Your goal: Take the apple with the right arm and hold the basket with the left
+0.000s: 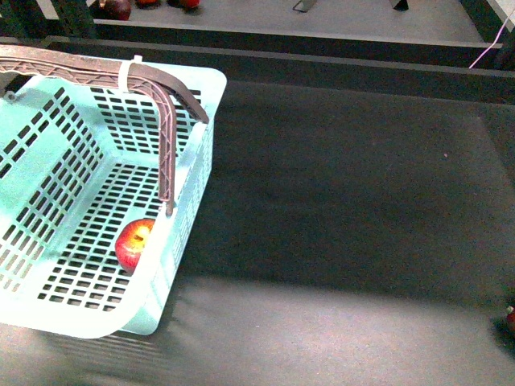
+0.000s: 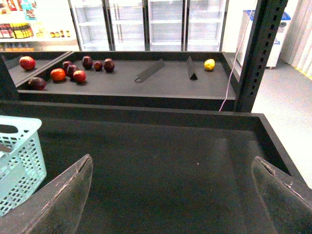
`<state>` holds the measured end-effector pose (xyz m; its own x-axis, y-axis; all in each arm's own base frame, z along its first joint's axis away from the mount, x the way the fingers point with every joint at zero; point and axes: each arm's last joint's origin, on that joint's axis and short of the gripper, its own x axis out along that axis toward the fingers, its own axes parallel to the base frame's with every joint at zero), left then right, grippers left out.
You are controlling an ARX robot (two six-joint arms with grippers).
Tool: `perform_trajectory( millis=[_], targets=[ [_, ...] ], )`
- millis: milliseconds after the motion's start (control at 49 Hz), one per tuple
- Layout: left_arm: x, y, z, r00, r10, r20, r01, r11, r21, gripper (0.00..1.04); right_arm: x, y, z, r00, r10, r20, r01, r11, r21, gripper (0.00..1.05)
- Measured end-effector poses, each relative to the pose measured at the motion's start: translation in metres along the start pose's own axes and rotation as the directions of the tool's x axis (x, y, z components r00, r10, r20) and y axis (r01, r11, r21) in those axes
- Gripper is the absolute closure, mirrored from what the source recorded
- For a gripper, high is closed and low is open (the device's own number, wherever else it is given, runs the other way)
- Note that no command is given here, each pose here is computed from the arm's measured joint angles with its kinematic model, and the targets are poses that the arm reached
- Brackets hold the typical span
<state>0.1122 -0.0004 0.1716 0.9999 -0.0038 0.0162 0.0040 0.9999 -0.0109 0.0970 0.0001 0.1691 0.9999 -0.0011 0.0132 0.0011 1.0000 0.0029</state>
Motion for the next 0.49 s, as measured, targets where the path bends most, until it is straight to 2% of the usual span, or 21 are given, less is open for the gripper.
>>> perform_trajectory(
  millis=[265, 347, 490],
  targets=[
    [-0.004, 0.0, 0.0, 1.0, 0.0, -0.001, 0.0, 1.0, 0.0, 1.01, 0.0, 0.0, 0.0, 1.0, 0.0, 0.0, 0.0, 1.0, 0.0, 0.09],
    [-0.011, 0.0, -0.005, 0.999, 0.0, -0.036, 0.0, 1.0, 0.0, 1.01, 0.0, 0.0, 0.0, 1.0, 0.0, 0.0, 0.0, 1.0, 0.0, 0.09],
    [-0.015, 0.0, -0.003, 1.0, 0.0, -0.006, 0.0, 1.0, 0.0, 1.01, 0.0, 0.0, 0.0, 1.0, 0.0, 0.0, 0.0, 1.0, 0.0, 0.09]
  ],
)
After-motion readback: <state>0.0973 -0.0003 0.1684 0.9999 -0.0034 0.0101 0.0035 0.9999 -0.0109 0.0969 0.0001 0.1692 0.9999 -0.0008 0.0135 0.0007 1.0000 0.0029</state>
